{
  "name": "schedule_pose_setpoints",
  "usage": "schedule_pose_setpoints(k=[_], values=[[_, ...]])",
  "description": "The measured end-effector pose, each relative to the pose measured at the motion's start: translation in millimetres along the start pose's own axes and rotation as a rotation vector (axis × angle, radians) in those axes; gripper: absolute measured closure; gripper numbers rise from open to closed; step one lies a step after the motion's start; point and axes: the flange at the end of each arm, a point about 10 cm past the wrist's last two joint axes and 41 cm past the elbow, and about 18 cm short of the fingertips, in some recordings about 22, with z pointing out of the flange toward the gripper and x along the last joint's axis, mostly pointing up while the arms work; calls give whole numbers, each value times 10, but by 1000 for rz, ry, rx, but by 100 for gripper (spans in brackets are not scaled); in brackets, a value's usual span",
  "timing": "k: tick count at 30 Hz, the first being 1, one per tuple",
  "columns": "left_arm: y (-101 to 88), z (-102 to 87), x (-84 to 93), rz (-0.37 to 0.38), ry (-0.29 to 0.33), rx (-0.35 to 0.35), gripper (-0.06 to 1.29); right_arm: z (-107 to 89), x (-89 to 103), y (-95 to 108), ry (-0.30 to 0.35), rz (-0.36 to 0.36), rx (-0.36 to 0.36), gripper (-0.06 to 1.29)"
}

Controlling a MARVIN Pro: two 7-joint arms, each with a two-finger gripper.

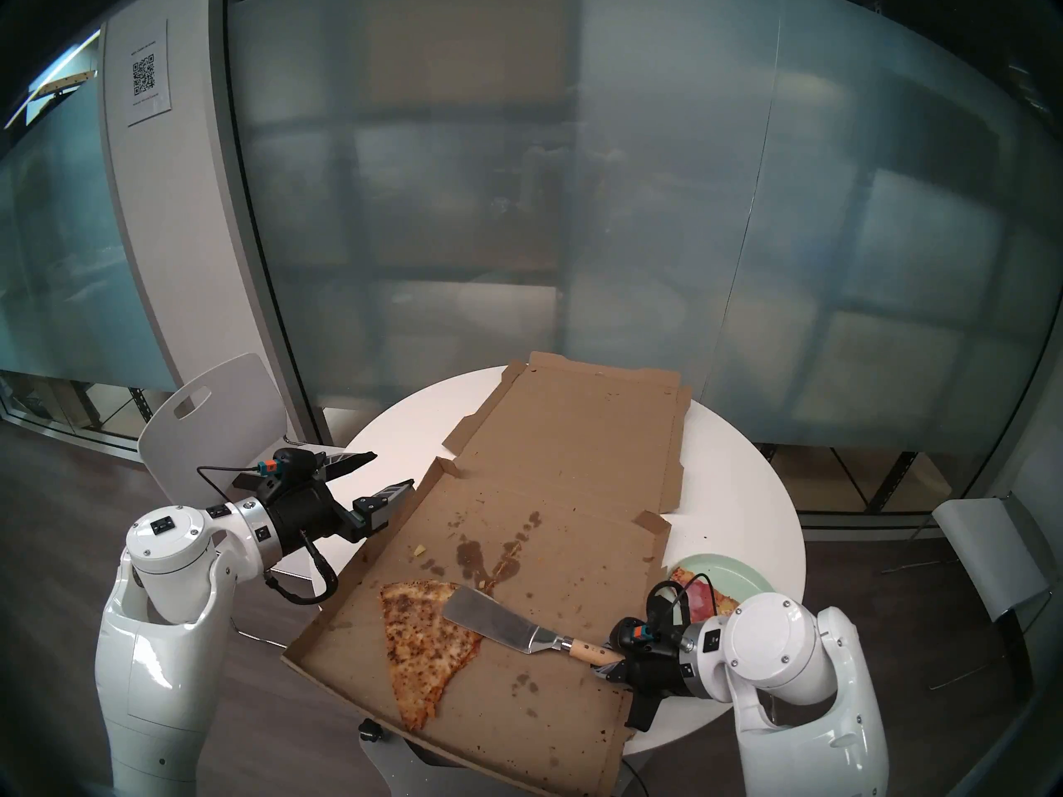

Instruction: Put pizza slice onto the plate

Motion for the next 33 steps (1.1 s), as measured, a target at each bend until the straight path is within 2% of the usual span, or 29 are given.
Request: schedule_pose_setpoints(k=[4,8,20,22,23,24,25,31,33], values=[[0,0,0,0,0,0,3,-2,4,10,-2,1,4,104],[0,0,0,0,0,0,3,-2,8,17,0,4,7,96],[0,0,0,0,0,0,3,-27,-6,45,7,20,9,84],[0,0,0,0,0,0,3,-38,-10,51,7,21,7,77],[0,0,0,0,0,0,3,-47,-12,54,7,22,6,69],[0,0,0,0,0,0,3,-55,-15,58,8,23,5,52],[0,0,0,0,0,0,3,-69,-18,65,10,23,0,44],[0,0,0,0,0,0,3,-177,-3,115,41,33,-32,5],[0,0,0,0,0,0,3,-243,15,137,61,41,-48,3]])
